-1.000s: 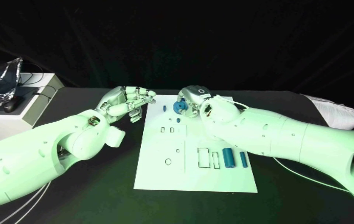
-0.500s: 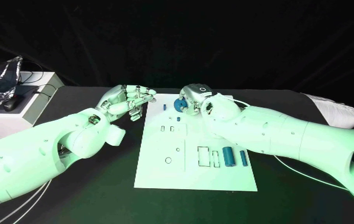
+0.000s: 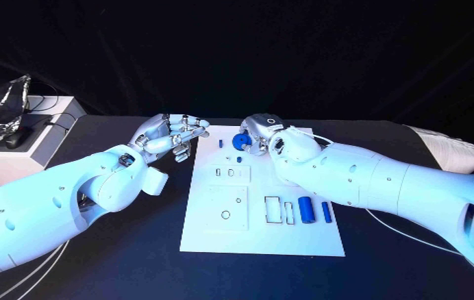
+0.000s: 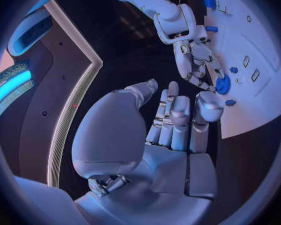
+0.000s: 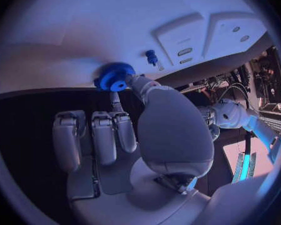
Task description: Assemble the parts on the task board
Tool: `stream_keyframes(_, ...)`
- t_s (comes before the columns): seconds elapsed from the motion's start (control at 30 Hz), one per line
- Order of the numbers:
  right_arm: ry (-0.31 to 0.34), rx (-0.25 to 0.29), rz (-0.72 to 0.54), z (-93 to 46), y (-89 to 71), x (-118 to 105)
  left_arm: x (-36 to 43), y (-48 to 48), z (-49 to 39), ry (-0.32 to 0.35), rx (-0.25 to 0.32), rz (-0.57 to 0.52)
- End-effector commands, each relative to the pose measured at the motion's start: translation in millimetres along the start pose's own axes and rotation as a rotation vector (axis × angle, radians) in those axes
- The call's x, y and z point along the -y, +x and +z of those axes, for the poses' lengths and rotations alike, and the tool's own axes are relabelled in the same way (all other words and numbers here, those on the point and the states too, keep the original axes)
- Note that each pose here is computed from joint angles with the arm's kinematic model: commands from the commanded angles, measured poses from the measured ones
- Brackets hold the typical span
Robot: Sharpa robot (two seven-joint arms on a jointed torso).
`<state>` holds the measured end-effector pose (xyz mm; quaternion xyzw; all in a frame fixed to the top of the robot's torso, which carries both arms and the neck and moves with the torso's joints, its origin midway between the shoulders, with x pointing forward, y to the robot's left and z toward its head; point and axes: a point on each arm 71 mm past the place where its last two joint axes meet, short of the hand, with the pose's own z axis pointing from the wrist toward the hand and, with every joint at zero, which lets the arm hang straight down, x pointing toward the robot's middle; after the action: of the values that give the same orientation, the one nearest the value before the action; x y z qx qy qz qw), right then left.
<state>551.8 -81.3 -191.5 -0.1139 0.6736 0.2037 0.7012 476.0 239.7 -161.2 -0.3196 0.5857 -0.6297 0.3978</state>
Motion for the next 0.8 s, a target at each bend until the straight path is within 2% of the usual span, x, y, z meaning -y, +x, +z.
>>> stream_keyframes(0.03,-0.005,-0.050,0.015,-0.6,4.6,1.3,1.0,2.2,0.5,0.006,-0.017,-0.011)
stream_keyframes(0.3,-0.013,-0.089,0.050,-2.8,7.0,4.3,1.1,1.2,0.0,0.005,-0.013,-0.010)
stream_keyframes(0.5,-0.007,-0.093,0.053,-4.7,6.9,8.7,1.1,0.7,-0.3,0.004,-0.011,-0.008)
stream_keyframes(0.7,0.014,-0.068,0.054,-7.9,4.3,18.0,0.9,-0.1,-0.5,0.004,-0.008,-0.007)
stream_keyframes(0.8,0.024,-0.027,0.061,-11.3,0.4,24.4,0.8,-0.8,-0.6,0.004,-0.005,-0.006)
